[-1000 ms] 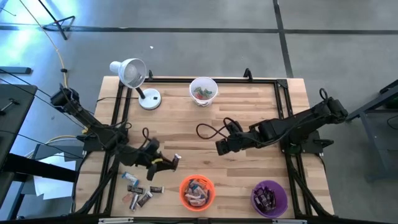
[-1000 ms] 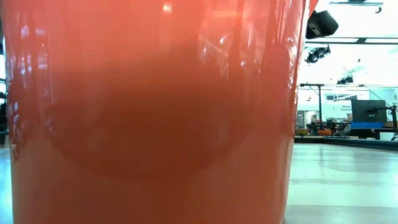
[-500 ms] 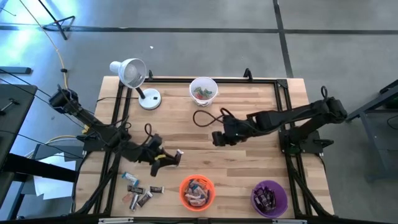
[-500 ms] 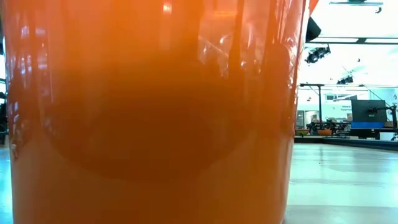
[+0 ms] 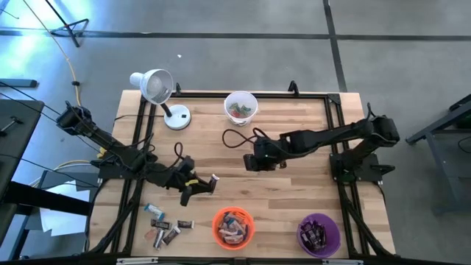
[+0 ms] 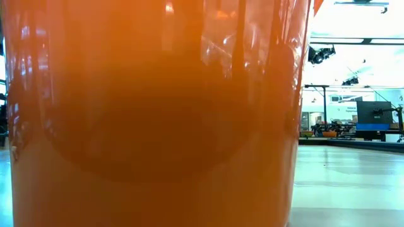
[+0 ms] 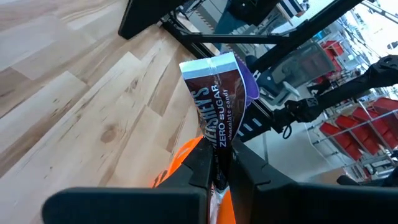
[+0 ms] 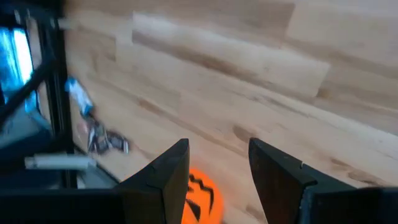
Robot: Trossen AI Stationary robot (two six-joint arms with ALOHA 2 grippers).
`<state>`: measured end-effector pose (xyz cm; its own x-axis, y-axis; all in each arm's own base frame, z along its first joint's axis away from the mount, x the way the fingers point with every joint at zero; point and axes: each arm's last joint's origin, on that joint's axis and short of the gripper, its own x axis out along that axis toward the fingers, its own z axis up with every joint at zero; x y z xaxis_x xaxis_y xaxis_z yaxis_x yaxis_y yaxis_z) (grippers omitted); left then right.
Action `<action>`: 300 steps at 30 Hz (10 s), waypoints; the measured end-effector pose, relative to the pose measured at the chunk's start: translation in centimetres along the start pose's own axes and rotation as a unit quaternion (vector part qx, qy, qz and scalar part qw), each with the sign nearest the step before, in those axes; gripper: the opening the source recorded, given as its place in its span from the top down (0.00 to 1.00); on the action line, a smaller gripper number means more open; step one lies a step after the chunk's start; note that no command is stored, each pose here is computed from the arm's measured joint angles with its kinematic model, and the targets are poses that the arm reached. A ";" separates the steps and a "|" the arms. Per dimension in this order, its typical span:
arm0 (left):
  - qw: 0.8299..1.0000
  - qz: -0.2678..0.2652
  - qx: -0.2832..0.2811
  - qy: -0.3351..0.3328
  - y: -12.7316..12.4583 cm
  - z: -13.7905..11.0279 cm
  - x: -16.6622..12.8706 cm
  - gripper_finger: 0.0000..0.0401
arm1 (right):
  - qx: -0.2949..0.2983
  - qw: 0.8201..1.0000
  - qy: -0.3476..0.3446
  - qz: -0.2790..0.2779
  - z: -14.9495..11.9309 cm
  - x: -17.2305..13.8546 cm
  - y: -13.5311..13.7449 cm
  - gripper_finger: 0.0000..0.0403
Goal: Organize candy in baskets
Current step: Put the dark brown chocolate bar into the dark purple bucket
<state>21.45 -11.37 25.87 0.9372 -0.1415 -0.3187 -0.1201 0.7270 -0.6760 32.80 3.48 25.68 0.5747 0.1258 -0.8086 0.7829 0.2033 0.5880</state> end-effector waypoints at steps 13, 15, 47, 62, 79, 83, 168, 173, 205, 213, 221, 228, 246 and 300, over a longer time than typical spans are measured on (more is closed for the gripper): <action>1.000 0.007 0.014 -0.004 0.4 0.5 0.2 0.96 | -0.083 0.995 0.013 0.059 1.8 0.3 0.9 0.60; 1.000 0.009 0.016 -0.005 0.5 0.6 0.2 0.96 | -0.117 0.985 -0.035 0.125 2.0 -0.3 2.7 0.60; 0.990 0.042 0.073 -0.110 0.4 5.8 0.6 0.96 | -0.177 0.928 -0.185 0.270 -1.2 -3.4 7.7 0.60; 0.992 0.036 0.073 -0.097 0.8 6.2 0.7 0.96 | -0.170 0.916 -0.195 0.306 -1.0 -0.2 8.7 0.72; 0.996 0.011 0.088 -0.026 0.9 5.5 0.7 0.91 | -0.182 0.912 -0.195 0.311 -1.1 -0.3 8.7 0.98; 0.991 -0.019 0.127 0.039 1.1 4.9 0.7 0.83 | -0.180 0.912 -0.192 0.315 -1.3 -0.3 8.8 0.98; 0.931 0.014 -0.083 0.356 -2.6 -5.5 -5.4 0.70 | 0.024 0.997 -0.004 -0.077 -19.1 -6.5 -4.2 0.60; 0.935 0.056 -0.078 0.341 -2.7 -7.1 -6.7 0.70 | -0.006 0.997 -0.020 -0.078 -17.0 -5.8 -3.4 0.60; 0.938 0.022 0.165 0.306 -2.4 -11.7 -0.4 0.70 | -0.071 0.996 -0.039 -0.042 -12.9 -4.6 -1.2 0.60; 0.915 0.145 0.167 0.337 0.0 -11.7 -0.9 0.70 | -0.071 0.996 -0.039 -0.043 -12.9 -4.6 -1.2 0.60; 0.913 0.183 0.168 0.323 0.9 -11.8 -1.1 0.70 | -0.067 0.996 -0.039 -0.042 -12.9 -4.6 -1.2 0.60; 0.920 0.188 0.098 0.330 2.2 -13.3 -0.4 0.70 | -0.067 0.996 -0.039 -0.042 -12.9 -4.6 -1.1 0.60; 0.914 0.198 0.061 0.350 3.0 -16.4 1.7 0.70 | -0.066 0.996 -0.038 -0.037 -12.9 -4.6 -1.0 0.60; 0.937 0.168 0.006 0.307 1.6 -13.0 0.7 1.00 | -0.065 0.997 -0.037 -0.033 -13.0 -4.6 -1.0 0.60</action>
<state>17.60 -19.06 15.93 0.4823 -0.2603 -0.8364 -0.3667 0.8071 -0.4627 26.29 15.27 28.63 0.5431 0.0376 -0.8389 0.7845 0.3336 0.5228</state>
